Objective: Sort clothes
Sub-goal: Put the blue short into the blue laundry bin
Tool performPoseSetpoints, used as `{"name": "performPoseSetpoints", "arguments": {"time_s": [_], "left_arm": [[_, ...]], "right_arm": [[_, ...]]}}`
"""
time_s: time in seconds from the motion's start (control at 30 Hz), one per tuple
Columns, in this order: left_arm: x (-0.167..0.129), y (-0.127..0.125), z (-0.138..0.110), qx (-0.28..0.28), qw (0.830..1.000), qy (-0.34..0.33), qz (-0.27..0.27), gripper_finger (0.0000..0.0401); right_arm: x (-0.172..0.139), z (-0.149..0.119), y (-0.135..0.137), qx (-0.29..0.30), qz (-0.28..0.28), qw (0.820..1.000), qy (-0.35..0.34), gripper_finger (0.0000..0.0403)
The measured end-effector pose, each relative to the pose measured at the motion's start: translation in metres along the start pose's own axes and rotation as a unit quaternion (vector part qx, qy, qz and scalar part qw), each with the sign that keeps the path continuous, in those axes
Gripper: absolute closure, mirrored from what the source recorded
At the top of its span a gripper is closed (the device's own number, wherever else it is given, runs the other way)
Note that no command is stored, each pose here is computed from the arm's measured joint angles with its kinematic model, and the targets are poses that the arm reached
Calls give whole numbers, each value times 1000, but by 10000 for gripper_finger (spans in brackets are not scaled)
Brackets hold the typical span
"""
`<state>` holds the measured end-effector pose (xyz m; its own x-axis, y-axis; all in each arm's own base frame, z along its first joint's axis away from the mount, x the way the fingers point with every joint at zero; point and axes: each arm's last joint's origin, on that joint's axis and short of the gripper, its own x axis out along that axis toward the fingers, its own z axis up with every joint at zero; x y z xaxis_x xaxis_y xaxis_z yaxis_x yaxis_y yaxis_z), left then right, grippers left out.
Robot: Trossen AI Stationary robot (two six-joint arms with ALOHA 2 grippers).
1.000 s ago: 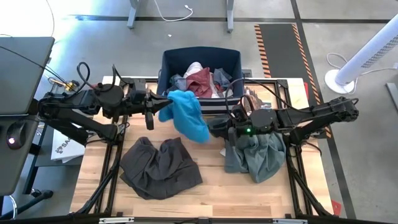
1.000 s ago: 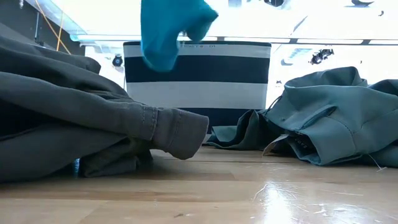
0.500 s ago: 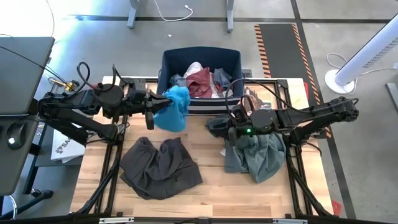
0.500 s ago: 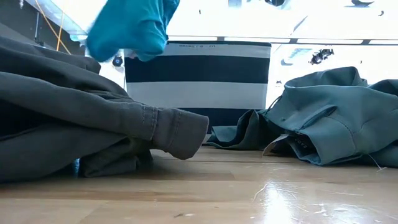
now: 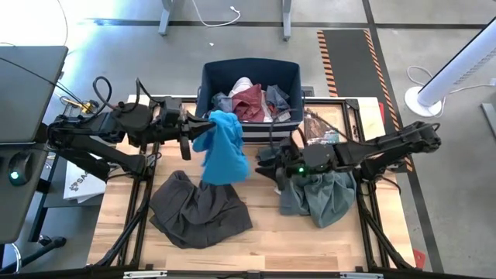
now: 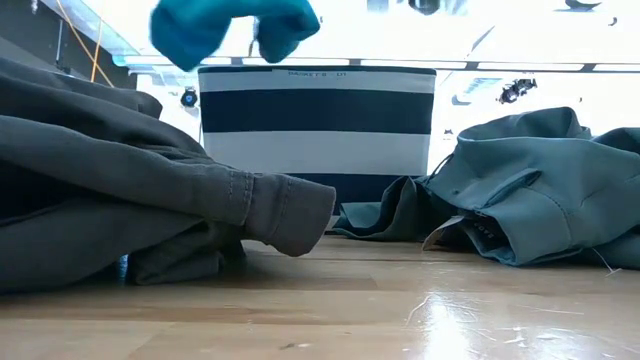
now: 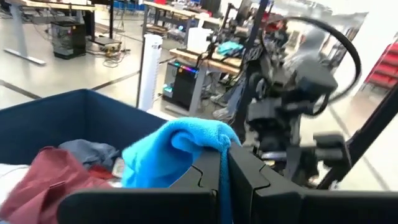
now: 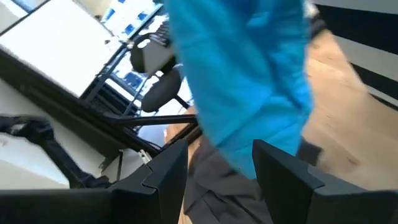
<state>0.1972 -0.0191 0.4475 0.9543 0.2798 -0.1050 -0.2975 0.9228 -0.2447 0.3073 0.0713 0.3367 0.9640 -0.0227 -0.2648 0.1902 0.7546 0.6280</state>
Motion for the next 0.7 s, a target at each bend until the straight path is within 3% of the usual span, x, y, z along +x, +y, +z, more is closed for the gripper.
{"name": "performPoseSetpoints", "arguments": {"time_s": [0.27, 0.7], "left_arm": [[0, -1, 2, -11, 1000, -6, -10, 398], [-1, -7, 5, -46, 995, -5, -90, 398]], "right_arm": [[22, -6, 8, -64, 46, 996, -47, 225], [32, 11, -14, -126, -24, 988, -85, 225]]}}
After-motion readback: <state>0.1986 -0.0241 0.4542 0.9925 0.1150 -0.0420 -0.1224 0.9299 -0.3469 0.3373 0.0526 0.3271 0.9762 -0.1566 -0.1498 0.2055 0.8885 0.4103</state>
